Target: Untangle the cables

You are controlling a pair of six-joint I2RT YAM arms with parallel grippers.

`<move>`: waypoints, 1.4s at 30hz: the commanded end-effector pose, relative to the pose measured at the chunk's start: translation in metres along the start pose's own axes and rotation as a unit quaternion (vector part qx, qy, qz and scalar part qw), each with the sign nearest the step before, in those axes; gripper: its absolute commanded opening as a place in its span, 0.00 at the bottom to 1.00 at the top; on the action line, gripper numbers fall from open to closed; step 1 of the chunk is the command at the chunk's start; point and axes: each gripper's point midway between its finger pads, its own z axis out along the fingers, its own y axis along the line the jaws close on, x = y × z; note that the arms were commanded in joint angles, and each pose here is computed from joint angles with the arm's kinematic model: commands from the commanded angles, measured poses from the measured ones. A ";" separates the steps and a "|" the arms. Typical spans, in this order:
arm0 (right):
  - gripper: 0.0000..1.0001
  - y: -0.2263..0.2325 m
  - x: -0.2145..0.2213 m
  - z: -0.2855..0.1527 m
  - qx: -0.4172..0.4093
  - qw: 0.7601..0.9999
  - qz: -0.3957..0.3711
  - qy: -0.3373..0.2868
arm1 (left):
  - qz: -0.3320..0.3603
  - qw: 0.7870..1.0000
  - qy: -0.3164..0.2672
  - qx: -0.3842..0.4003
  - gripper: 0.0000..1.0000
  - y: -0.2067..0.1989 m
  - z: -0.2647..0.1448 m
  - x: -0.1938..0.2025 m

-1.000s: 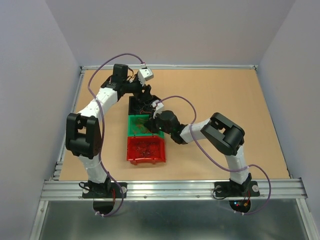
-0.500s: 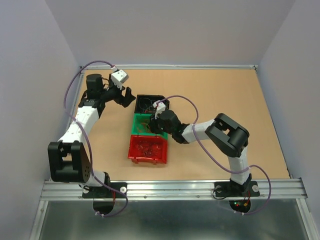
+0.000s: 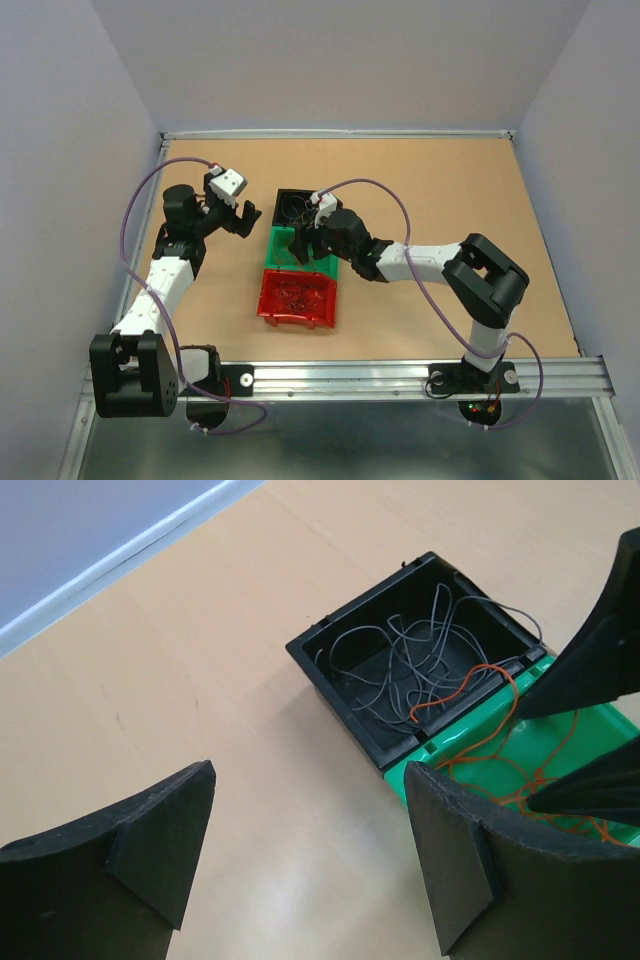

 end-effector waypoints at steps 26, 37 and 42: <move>1.00 -0.083 0.010 -0.252 0.135 0.959 0.099 -0.230 | -0.016 0.950 -0.184 -0.251 0.96 0.015 -0.126 -0.023; 1.00 -0.085 0.008 -0.267 0.125 0.948 0.115 -0.268 | 0.048 0.940 -0.249 -0.229 0.99 -0.019 -0.143 -0.022; 1.00 -0.086 0.010 -0.262 0.133 0.952 0.112 -0.253 | 0.057 0.946 -0.238 -0.212 0.99 -0.022 -0.137 -0.019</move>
